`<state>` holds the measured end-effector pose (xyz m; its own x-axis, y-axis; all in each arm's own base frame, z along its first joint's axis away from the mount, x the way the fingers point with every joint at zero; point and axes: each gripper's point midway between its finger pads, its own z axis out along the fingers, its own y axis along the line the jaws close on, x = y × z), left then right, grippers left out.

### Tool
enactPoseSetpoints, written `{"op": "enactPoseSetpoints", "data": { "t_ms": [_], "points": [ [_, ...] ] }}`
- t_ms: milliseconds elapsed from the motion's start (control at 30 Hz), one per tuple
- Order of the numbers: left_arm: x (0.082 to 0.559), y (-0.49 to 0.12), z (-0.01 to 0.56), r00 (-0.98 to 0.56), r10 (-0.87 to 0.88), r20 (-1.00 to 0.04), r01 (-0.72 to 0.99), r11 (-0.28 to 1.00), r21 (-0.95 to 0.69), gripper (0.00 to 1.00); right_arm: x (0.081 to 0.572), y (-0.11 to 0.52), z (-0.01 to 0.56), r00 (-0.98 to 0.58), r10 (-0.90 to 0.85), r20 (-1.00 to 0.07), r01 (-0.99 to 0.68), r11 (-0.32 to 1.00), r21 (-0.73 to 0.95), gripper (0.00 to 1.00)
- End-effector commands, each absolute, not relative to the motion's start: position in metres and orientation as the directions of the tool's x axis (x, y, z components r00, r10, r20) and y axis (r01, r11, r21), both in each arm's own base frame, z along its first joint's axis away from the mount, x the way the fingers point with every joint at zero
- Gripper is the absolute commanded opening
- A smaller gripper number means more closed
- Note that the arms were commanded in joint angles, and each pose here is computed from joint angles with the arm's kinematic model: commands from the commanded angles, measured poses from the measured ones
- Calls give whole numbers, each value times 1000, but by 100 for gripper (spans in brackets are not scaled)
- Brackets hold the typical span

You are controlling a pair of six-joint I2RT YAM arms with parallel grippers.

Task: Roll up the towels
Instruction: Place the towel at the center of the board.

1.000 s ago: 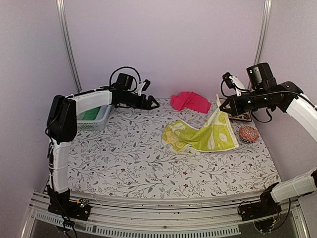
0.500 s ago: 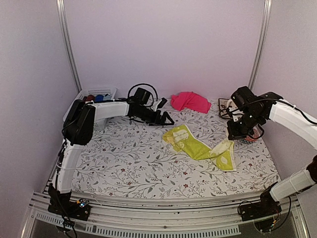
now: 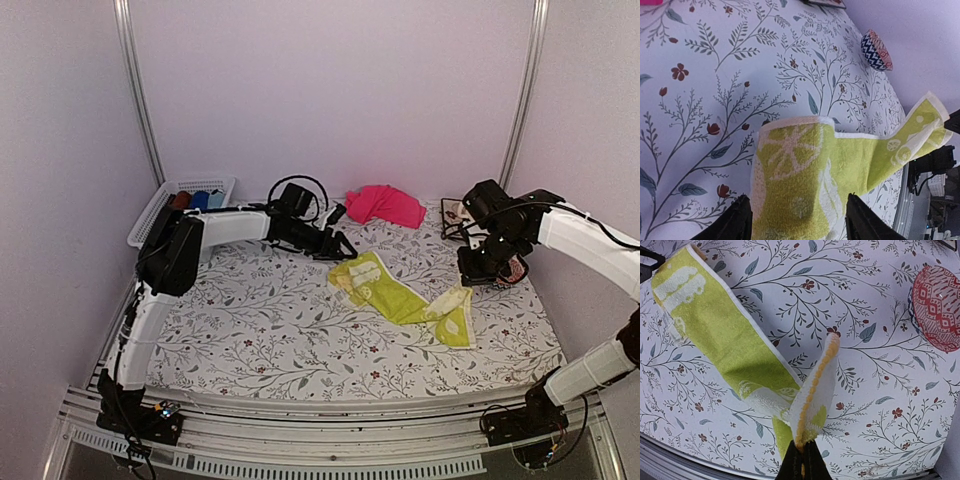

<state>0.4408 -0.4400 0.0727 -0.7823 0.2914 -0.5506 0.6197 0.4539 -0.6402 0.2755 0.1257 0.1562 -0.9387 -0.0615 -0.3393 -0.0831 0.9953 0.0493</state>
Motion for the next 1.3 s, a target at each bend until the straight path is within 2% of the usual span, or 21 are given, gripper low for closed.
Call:
{"op": "enactPoseSetpoints", "data": {
  "t_ms": [0,100,200,300,400,500,600,700,733,867,900,1100,1267],
  "points": [
    [438,-455,68,-771,301,-562,636,423,-646,60,282,129,153,-935,-43,-352,-68,996,58,2],
    [436,-457,71,-766,305,-566,642,402,-653,60,284,130,153,-934,-44,-356,-68,996,55,2],
    [434,-458,73,-762,310,-569,648,388,-656,65,286,131,153,-932,-45,-361,-70,996,56,2],
    [431,-459,71,-763,316,-564,647,384,-659,60,288,132,154,-928,-44,-370,-72,995,62,2],
    [427,-461,66,-767,324,-554,642,380,-666,46,290,133,156,-925,-42,-377,-70,996,63,2],
    [426,-462,64,-767,327,-552,642,380,-666,42,291,133,156,-924,-42,-380,-71,995,63,2],
    [426,-462,60,-771,329,-546,637,380,-670,32,293,134,156,-922,-44,-384,-73,995,62,2],
    [427,-463,59,-772,327,-545,636,381,-671,10,295,134,157,-919,-43,-393,-74,995,64,2],
    [427,-462,59,-772,326,-546,636,386,-669,0,296,135,157,-918,-44,-395,-75,995,63,2],
    [441,-457,74,-750,312,-583,659,428,-619,0,303,136,157,-908,-49,-417,-80,995,57,2],
    [449,-453,82,-740,301,-602,667,446,-597,0,313,139,168,-891,-44,-451,-81,995,62,2],
    [515,-392,190,-644,128,-755,673,563,-479,0,361,143,199,-818,-77,-570,-89,996,-6,2],
    [539,-332,263,-545,29,-838,645,654,-396,0,412,134,236,-719,-64,-692,-83,997,-7,2]
  ]
}}
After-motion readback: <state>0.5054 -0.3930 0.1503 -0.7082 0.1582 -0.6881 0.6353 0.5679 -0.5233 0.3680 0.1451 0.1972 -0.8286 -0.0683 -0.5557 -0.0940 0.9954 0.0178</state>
